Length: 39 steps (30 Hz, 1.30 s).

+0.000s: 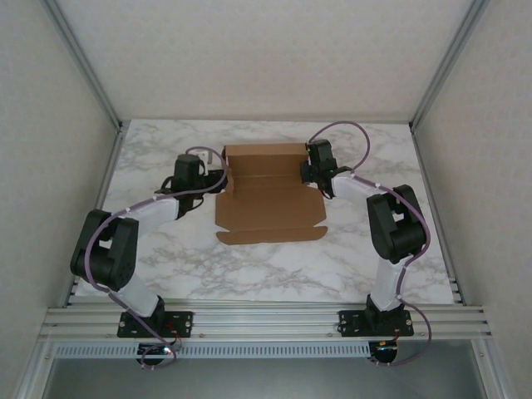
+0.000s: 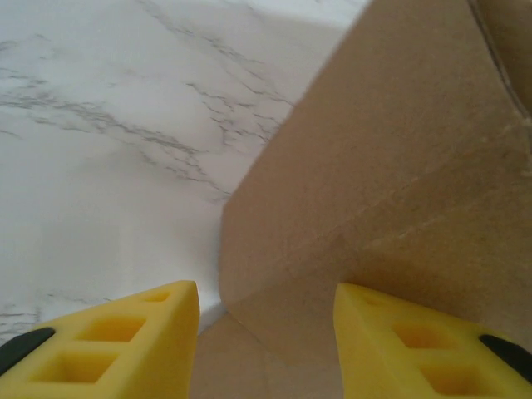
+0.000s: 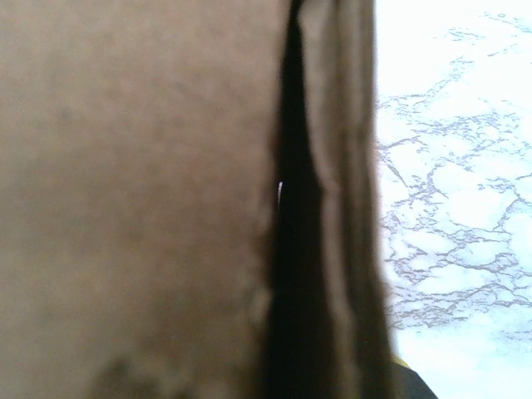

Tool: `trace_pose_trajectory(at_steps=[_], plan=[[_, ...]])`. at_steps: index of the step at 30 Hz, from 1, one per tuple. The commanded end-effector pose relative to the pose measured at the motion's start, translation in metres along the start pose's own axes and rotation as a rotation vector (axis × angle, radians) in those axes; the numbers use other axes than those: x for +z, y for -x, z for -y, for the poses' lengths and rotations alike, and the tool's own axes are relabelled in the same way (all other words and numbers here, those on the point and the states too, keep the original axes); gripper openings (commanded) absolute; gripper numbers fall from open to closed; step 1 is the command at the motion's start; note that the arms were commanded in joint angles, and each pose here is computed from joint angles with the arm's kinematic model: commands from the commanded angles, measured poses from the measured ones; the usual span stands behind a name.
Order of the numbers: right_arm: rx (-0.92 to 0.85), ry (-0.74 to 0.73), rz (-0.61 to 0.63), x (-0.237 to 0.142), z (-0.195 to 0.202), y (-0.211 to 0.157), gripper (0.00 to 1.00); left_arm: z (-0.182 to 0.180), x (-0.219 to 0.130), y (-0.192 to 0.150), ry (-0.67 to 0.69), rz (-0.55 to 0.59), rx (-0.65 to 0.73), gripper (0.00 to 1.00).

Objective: Fold the paper box

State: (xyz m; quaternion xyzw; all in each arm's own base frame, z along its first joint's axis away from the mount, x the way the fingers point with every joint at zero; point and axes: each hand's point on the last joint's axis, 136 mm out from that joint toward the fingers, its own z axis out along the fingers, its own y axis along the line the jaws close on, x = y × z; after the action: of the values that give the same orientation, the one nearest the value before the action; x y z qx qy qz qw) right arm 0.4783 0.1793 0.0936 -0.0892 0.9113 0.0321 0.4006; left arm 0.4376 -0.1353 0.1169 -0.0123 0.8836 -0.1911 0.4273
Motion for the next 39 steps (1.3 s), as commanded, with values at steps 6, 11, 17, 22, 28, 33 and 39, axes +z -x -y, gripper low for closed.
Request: trace_pose_trajectory(at_steps=[6,11,17,22,28,33,39], plan=[[-0.001,0.048,-0.081,0.007,-0.011,-0.021,0.0,0.006,0.003,0.024,0.011,0.048,0.091,0.48],[-0.004,0.054,-0.085,0.007,-0.012,-0.022,0.0,0.026,0.009,0.025,-0.032,0.04,0.191,0.49],[-0.007,0.058,-0.088,0.007,-0.013,-0.023,0.0,0.035,0.017,0.018,-0.043,0.014,0.232,0.48],[-0.01,0.058,-0.089,0.008,-0.013,-0.024,0.0,0.037,0.024,0.016,-0.04,0.005,0.251,0.48],[-0.021,0.057,-0.088,0.005,-0.013,-0.023,0.0,0.032,0.034,0.02,-0.007,0.012,0.284,0.49],[-0.025,0.065,-0.086,0.005,-0.014,-0.022,0.0,0.035,0.045,0.029,-0.008,0.02,0.317,0.5],[-0.032,0.065,-0.089,0.005,-0.014,-0.022,0.0,0.036,0.055,0.036,-0.005,0.025,0.346,0.4]])
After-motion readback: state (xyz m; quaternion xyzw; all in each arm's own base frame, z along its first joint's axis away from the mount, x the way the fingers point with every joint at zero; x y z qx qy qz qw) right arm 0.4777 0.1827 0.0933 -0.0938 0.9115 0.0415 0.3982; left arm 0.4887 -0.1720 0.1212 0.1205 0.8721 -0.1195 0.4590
